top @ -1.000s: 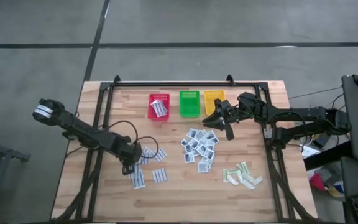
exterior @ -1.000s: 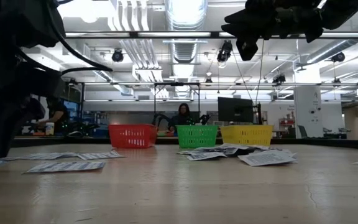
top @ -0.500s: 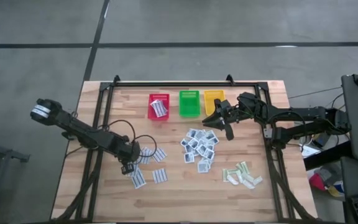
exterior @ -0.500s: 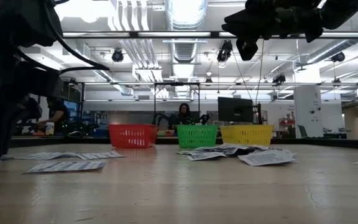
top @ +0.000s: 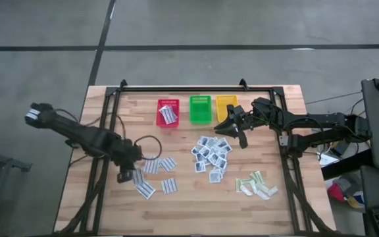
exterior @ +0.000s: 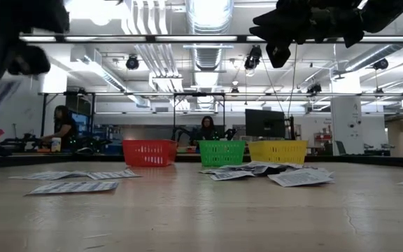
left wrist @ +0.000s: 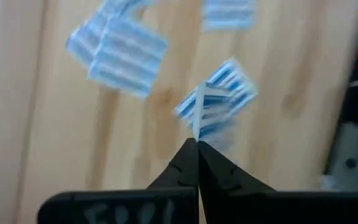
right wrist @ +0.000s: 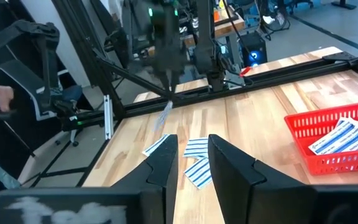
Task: Pick & Place First Aid Supplies
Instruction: Put the blue bandage into the red basket
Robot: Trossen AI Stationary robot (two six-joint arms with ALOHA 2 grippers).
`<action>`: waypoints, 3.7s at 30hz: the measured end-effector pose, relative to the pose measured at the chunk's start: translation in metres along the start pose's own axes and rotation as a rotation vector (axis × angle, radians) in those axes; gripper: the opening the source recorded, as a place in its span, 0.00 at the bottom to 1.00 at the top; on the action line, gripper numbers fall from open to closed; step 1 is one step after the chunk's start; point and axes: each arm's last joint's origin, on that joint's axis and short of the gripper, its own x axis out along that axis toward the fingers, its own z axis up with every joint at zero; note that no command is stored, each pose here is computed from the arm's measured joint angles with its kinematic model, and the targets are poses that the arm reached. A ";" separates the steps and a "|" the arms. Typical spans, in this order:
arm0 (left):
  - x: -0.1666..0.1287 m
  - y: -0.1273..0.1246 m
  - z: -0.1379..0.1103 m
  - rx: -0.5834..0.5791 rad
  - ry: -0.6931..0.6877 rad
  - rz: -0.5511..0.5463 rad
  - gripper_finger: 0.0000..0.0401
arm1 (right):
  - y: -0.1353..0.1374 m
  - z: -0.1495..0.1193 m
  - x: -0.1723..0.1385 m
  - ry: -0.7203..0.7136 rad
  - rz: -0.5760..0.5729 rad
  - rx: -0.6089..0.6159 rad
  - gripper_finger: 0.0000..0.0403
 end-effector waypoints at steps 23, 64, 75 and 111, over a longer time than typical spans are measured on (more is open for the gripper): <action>-0.128 -0.036 0.037 0.686 -1.295 -0.522 0.00 | 0.000 0.000 0.000 -0.001 0.000 -0.003 0.21; -0.066 0.140 0.110 0.015 -0.484 0.536 0.00 | 0.000 0.000 0.000 -0.001 0.001 -0.008 0.21; -0.100 0.240 0.134 -0.093 -0.315 0.280 0.00 | 0.000 0.000 0.000 -0.001 0.000 -0.008 0.17; -0.032 0.303 0.169 -0.034 -0.027 -0.040 0.00 | 0.000 0.000 0.000 -0.001 0.000 -0.008 0.20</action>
